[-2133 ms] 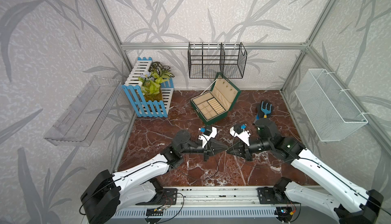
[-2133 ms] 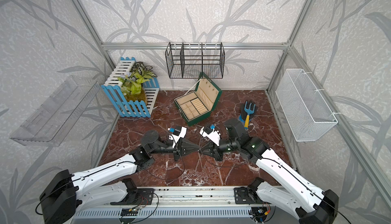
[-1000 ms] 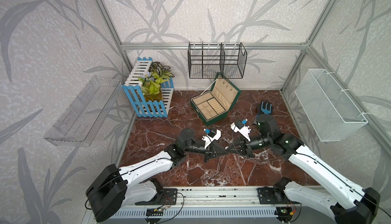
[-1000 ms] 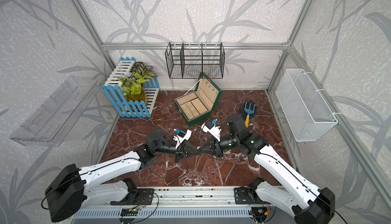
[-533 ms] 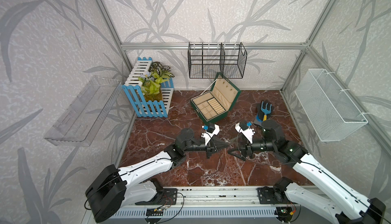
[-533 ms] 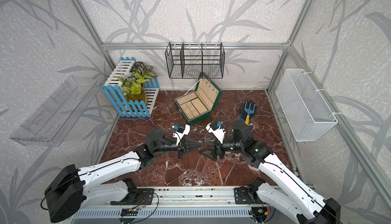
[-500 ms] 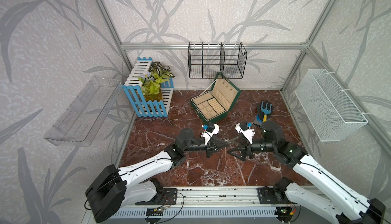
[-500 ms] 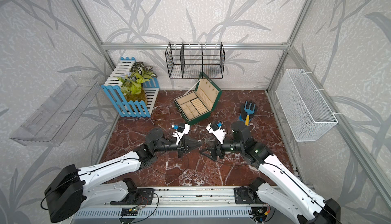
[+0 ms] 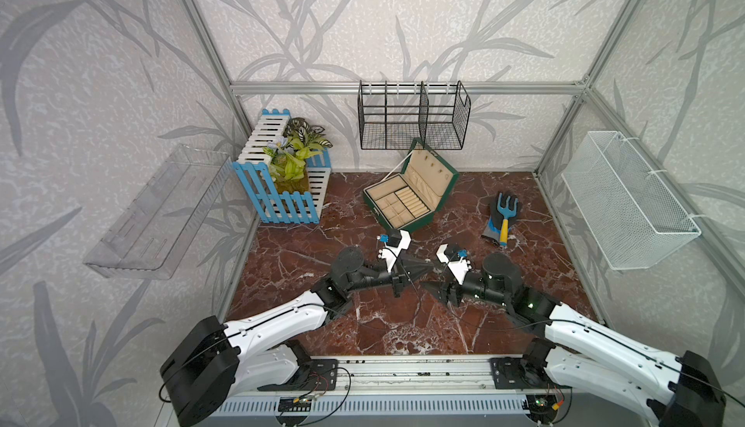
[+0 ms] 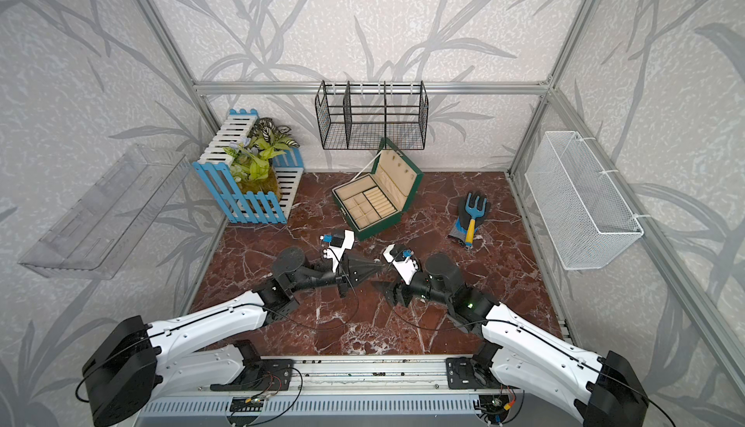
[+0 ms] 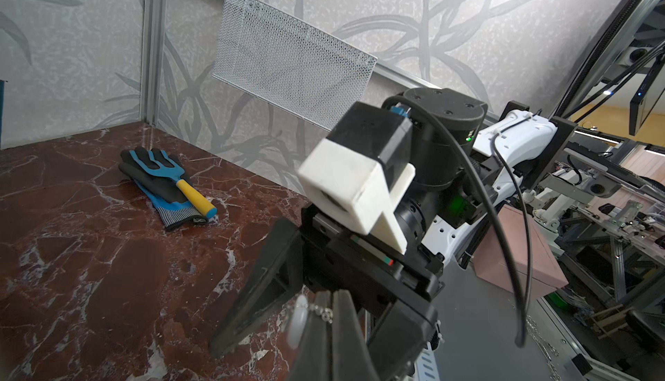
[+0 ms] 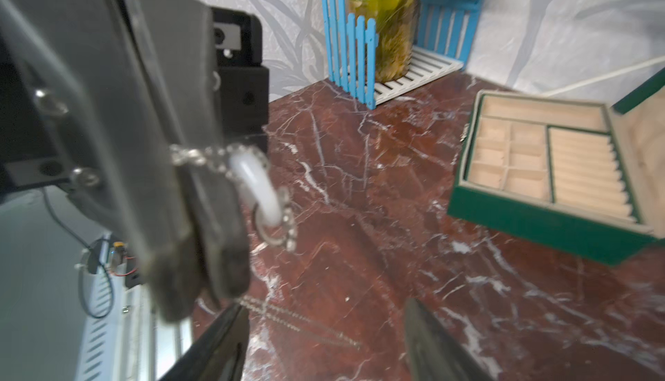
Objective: Put jewelry chain into jewelry box
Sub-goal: Adjust the necklace.
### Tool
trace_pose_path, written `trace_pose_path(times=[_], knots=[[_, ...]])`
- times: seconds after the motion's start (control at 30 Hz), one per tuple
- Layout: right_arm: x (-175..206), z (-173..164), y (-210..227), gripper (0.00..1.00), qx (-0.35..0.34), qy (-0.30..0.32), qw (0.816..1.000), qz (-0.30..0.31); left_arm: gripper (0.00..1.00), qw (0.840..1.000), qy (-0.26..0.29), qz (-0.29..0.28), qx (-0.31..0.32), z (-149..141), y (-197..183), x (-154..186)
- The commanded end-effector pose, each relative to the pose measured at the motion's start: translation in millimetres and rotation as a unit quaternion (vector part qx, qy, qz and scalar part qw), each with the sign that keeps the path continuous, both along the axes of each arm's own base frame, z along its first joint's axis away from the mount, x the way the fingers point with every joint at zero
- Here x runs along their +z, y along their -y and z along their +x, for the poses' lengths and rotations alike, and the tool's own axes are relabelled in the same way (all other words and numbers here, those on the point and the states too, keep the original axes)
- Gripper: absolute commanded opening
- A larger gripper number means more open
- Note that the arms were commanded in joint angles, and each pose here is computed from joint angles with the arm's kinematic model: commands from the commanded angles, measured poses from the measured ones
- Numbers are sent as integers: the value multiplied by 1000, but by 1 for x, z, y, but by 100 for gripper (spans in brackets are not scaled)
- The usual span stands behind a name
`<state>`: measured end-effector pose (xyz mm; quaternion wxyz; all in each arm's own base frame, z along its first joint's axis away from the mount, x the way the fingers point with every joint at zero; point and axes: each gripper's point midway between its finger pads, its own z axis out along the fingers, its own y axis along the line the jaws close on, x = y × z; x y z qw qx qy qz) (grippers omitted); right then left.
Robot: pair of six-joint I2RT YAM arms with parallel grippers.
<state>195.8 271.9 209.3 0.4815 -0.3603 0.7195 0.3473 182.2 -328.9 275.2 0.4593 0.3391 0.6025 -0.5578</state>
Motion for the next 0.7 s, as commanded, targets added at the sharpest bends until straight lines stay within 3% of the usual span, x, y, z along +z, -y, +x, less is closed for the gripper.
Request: trace_pose_path(times=[0.0,0.23,0.5,0.67], knots=[[30,16,-3,65,-33,56,997,41,0,1000,6,-23,4,-2,-3,11],[32,21,-8,47,-39,62,996,42,0,1000,6,-30,4,-3,-4,13],[34,28,3,2,-74,64,994,37,0,997,-18,-35,68,13,-16,4],[28,35,14,0,-108,63,992,13,0,989,-60,-36,128,30,-26,-14]])
